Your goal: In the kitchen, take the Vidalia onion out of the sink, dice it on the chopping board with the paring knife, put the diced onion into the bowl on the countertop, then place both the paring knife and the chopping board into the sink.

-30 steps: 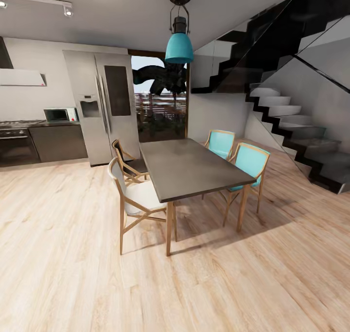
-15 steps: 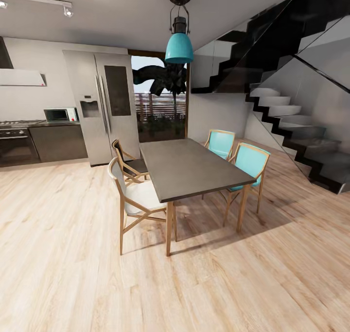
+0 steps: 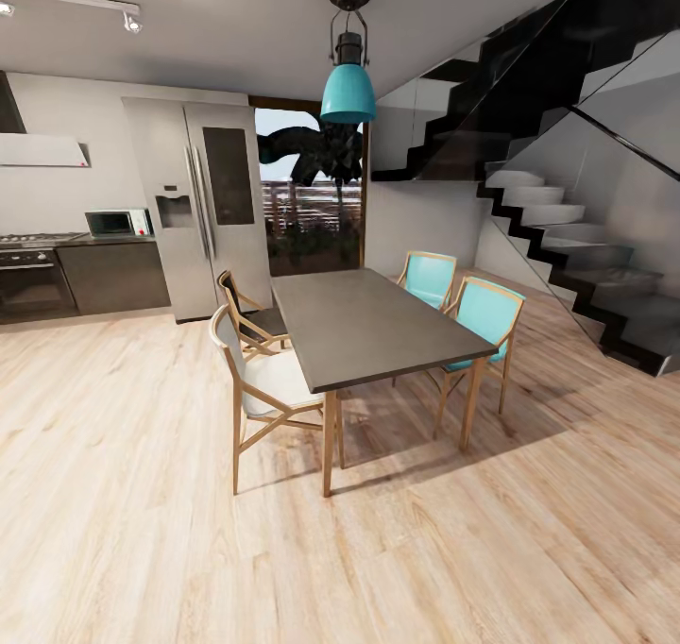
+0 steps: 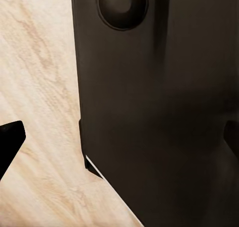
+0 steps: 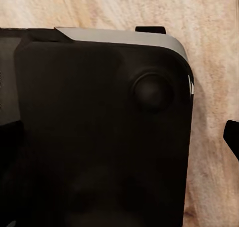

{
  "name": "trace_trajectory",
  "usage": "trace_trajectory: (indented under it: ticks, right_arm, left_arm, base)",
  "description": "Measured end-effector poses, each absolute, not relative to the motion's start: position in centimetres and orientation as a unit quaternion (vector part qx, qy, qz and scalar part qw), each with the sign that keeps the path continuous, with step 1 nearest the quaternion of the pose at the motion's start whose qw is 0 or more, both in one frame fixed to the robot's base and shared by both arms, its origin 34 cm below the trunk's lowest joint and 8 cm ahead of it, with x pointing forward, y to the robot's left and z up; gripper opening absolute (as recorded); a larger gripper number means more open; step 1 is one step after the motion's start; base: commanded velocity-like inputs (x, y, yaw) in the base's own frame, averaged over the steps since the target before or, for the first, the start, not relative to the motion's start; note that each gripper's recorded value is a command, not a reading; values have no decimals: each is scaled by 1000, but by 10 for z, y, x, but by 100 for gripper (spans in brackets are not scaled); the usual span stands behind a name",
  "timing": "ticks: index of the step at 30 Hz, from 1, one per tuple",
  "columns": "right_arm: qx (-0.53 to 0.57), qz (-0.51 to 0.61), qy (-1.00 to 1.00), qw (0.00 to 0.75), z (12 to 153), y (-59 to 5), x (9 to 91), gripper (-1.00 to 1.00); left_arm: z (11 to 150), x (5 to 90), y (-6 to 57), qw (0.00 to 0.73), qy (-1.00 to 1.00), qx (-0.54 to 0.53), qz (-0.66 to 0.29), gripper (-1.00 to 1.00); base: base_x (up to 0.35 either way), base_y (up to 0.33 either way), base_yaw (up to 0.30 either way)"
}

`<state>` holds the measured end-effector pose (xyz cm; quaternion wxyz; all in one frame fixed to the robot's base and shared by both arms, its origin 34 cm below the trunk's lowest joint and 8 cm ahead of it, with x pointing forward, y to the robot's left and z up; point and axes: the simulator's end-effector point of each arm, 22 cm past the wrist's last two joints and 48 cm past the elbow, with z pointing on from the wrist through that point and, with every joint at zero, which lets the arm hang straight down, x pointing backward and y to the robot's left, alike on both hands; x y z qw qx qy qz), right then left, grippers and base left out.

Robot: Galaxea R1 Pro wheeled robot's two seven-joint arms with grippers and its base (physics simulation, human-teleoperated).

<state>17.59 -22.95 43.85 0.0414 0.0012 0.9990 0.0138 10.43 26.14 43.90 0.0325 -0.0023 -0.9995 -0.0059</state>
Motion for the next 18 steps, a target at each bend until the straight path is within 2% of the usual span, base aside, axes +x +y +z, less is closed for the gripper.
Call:
trace_trajectory:
  ticks: [3,4,6,18]
  right_arm:
    - [2,14,999,50,439,-230,180,100]
    - [2,14,995,98,442,-229,201,100]
    - [3,14,994,111,443,-229,206,100]
    - [3,14,992,124,445,-229,212,100]
  left_arm:
    - [439,104,262,33,-999,-2,-6,100]
    - [439,104,262,33,-999,-2,-6,100]
    - [439,104,262,33,-999,-2,-6,100]
    - [439,104,258,33,-999,1,-4,100]
  base:
    - [0,0,0]
    - [0,0,0]
    - [0,0,0]
    - [0,0,0]
